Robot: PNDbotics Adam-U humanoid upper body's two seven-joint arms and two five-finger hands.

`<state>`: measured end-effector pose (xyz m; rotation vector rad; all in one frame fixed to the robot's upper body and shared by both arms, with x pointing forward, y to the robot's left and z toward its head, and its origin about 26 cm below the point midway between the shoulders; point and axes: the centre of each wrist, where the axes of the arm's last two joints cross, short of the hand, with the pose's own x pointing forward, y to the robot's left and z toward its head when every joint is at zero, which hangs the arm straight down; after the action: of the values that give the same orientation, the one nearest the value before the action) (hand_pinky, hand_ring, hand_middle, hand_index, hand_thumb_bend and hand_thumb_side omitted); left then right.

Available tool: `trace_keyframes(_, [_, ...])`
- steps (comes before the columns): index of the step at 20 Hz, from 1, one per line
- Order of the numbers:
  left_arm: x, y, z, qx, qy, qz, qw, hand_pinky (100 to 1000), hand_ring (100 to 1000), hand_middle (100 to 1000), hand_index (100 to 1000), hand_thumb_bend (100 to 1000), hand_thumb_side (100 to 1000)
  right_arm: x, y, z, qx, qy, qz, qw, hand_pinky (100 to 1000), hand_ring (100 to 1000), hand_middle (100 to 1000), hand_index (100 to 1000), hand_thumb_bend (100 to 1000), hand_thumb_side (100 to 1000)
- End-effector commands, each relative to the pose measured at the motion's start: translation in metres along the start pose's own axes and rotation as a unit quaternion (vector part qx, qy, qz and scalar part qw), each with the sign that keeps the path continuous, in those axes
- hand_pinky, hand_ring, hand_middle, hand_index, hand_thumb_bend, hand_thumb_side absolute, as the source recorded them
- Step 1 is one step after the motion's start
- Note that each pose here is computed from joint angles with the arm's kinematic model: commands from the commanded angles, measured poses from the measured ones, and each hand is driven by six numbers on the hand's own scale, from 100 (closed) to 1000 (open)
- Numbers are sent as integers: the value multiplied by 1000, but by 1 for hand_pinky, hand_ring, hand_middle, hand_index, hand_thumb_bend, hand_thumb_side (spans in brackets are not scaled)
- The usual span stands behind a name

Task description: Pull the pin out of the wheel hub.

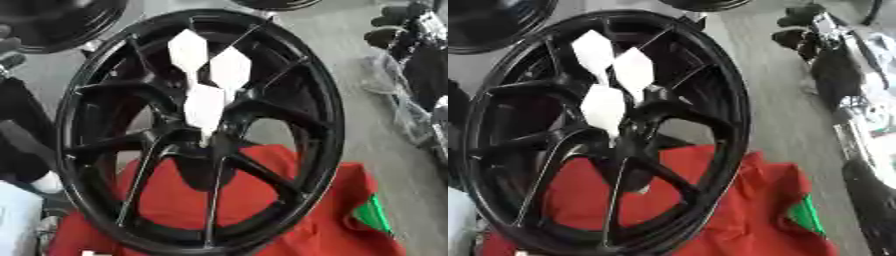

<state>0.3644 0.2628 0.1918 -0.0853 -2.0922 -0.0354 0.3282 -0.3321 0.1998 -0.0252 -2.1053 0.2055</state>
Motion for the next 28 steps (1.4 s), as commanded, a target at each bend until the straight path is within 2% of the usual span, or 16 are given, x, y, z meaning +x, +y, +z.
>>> trace_keyframes(1, [8,4,-3,0,-11,-13,1000,802,768,713,817,131,804,9,-4,-4,0,-13,9,1000,843,695,677,754,100,732])
trace_keyframes(14, [6,5,-2,2,-8,-13,1000,803,770,715,818,135,806,14,-8,-12,4,-15,10,1000,843,708,690,759,100,732])
trace_keyframes(22, [5,14,2,11,-3,-28,1000,804,772,717,819,133,799,65,-16,-48,87,-80,47,992,851,744,730,786,100,708])
trace_keyframes(28, [8,18,4,9,-6,-37,999,805,774,719,819,125,787,104,-4,-75,177,-119,92,973,853,756,744,797,100,641])
